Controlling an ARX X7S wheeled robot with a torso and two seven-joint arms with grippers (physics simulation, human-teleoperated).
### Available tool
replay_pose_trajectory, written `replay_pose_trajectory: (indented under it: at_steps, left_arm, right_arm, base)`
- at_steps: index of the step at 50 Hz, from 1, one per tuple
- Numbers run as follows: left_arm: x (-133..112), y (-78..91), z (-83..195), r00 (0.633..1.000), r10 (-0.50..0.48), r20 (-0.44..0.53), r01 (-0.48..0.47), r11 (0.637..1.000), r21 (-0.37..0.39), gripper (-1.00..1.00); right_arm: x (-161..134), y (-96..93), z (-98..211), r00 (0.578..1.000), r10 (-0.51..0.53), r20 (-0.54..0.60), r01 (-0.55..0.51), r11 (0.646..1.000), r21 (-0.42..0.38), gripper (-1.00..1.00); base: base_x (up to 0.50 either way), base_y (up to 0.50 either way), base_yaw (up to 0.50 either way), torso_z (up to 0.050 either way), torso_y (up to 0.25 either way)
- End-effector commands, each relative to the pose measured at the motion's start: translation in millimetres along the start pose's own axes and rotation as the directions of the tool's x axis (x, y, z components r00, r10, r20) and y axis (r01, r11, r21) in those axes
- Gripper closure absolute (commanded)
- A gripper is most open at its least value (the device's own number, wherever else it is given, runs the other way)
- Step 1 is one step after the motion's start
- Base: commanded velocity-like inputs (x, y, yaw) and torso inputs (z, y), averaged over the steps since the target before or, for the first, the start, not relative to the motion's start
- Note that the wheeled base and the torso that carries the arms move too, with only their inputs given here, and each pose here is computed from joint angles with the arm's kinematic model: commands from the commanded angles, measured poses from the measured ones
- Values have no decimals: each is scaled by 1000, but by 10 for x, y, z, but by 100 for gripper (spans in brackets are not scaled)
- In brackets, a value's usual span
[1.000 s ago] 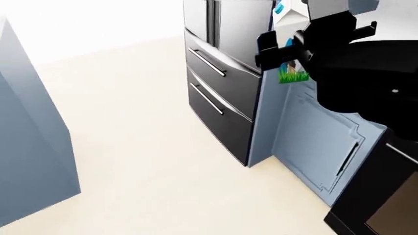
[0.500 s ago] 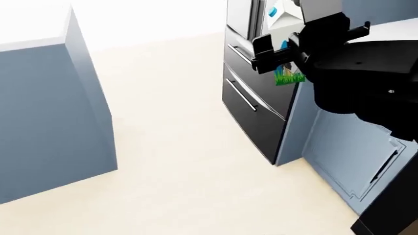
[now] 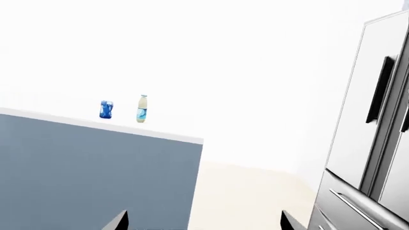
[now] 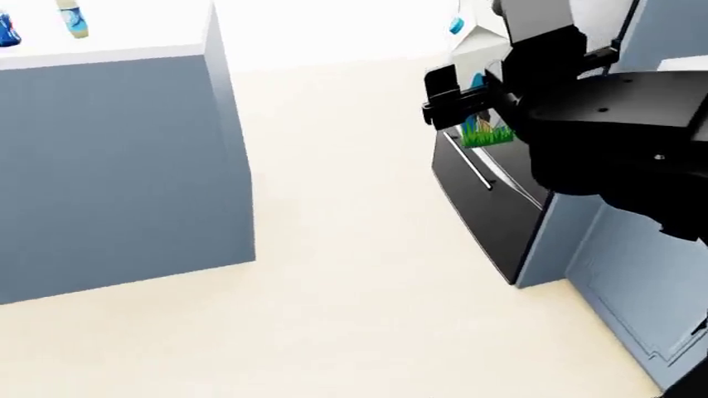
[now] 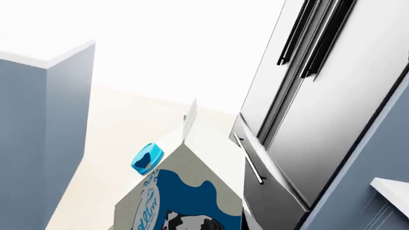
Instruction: Move the drinks to the dining counter.
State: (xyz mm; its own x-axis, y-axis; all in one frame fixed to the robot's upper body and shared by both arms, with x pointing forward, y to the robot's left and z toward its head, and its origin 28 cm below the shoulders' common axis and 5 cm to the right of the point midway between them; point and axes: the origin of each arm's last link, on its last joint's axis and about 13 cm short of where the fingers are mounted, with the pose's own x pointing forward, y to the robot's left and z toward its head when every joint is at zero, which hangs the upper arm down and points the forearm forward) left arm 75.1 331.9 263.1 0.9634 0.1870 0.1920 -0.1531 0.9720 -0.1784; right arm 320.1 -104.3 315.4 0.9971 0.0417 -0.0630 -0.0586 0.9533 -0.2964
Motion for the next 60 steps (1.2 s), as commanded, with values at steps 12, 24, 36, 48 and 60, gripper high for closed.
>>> replay_pose_trajectory:
  at_steps: [12, 24, 36, 48, 60]
  left_arm:
    - [7, 0, -24, 1000, -3, -8, 3, 1000, 2, -100]
    - [14, -2, -39, 1000, -2, -14, 2, 1000, 3, -100]
    - [22, -6, -59, 1000, -1, -19, 1, 1000, 3, -100]
    - [26, 0, -68, 1000, 0, -21, 0, 1000, 4, -100]
    - [32, -3, -85, 1000, 0, -24, 0, 1000, 4, -100]
  right_arm:
    - [-8, -26, 24, 1000, -22, 11, 22, 999, -25, 100]
    - [-9, -27, -1, 1000, -20, -2, 20, 1000, -11, 100]
    - [-25, -41, 10, 999, -2, 46, 1, 1000, 23, 100]
    - [-3, -42, -11, 999, -10, 51, 9, 1000, 17, 100]
    - [22, -37, -13, 998, -33, 49, 34, 999, -20, 100]
  base:
    - [-19, -96, 500, 0, 0]
    - [0, -2, 490, 0, 0]
    - [1, 96, 217, 1, 0]
    - [15, 337, 0, 0, 0]
    - [14, 342, 111, 0, 2]
